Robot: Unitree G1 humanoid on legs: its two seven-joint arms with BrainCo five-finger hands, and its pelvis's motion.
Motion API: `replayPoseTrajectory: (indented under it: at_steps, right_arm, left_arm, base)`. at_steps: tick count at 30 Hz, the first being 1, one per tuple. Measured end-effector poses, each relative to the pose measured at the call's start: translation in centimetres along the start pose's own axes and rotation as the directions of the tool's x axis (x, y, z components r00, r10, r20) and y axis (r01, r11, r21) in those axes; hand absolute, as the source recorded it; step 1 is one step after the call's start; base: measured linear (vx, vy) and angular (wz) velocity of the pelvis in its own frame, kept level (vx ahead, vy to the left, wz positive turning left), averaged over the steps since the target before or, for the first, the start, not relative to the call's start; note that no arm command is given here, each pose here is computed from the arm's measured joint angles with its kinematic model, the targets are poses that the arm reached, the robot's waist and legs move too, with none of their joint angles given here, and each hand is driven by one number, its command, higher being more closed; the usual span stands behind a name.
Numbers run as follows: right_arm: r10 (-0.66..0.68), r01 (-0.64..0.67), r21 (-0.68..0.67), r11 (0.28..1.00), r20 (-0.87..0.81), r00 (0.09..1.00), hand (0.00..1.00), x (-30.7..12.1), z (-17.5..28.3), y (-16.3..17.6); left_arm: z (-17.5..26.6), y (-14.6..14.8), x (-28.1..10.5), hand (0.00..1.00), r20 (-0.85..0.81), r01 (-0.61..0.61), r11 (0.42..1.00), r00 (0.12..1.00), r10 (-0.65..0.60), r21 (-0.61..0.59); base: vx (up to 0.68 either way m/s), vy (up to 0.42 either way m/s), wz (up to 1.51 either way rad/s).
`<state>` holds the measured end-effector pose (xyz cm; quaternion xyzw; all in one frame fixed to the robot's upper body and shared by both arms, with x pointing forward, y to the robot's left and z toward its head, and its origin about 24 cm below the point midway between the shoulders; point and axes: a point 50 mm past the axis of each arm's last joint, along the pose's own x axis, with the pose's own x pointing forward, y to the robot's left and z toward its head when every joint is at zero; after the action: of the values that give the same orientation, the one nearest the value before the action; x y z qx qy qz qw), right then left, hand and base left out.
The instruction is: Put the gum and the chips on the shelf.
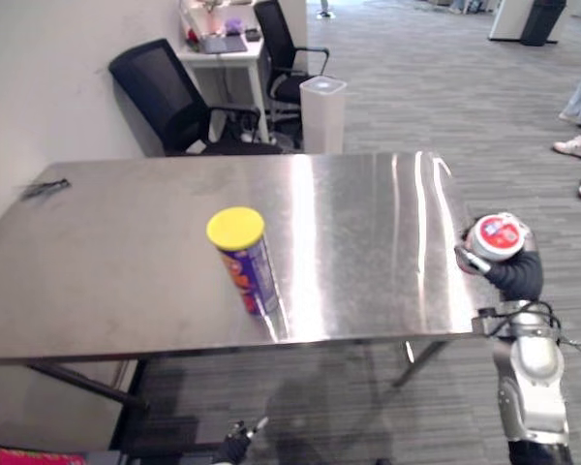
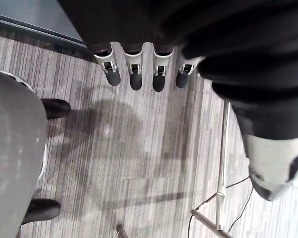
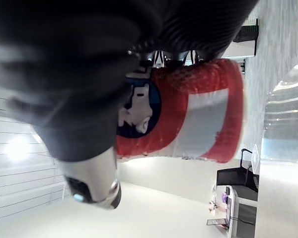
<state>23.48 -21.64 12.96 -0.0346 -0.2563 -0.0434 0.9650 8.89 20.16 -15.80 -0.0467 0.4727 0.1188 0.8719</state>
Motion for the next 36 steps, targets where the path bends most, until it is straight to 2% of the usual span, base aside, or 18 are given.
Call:
replayPoseTrajectory:
  at_steps: [6,11,18,25,27,31,36]
  right_arm:
    - [-0.012,0.012,-0.014,1.0,-0.017,1.0,1.0,-0.8,0.0,-0.5]
    - [-0.071,0.069,-0.054,0.996,-0.045,0.996,1.0,-2.0,0.0,-2.1]
    - [-0.107,0.106,-0.022,0.994,-0.053,0.993,1.0,-2.5,-0.1,-2.8]
    - [-0.045,0.042,0.049,0.998,0.076,0.996,1.0,1.1,1.4,-0.9]
    - [-0.062,0.059,0.034,0.998,0.093,0.994,1.0,2.0,1.5,-1.4]
    - [-0.124,0.125,0.001,0.992,0.104,0.987,1.0,1.9,1.9,-2.9]
    - [-0.17,0.171,-0.013,0.985,0.077,0.983,1.0,1.0,1.5,-3.7]
  left_arm:
    - [-0.1,0.0,-0.1,0.0,-0.002,-0.003,1.0,1.0,0.003,-0.012]
    - [-0.1,-0.1,-0.1,0.0,-0.002,-0.002,1.0,1.0,0.002,-0.013]
    - [0.6,-0.1,0.1,0.0,0.023,0.0,0.999,1.0,0.0,-0.032]
    - [1.9,-0.3,0.4,0.0,0.072,0.001,0.996,0.997,0.005,-0.087]
    - [2.1,-0.2,0.5,0.0,0.077,-0.012,0.989,0.997,0.024,-0.15]
    - [2.7,0.4,0.4,0.0,0.112,-0.018,0.988,0.993,0.035,-0.155]
    - [-0.1,1.5,-0.5,0.0,0.023,-0.067,0.975,0.997,0.073,-0.214]
  base:
    - [-0.01,-0.01,-0.09]
    - [-0.01,-0.018,0.16]
    - [-0.05,-0.034,0.39]
    - [-0.16,-0.103,1.31]
    - [-0.1,-0.097,1.87]
    - [-0.14,-0.063,1.9]
    - [-0.11,0.037,1.2]
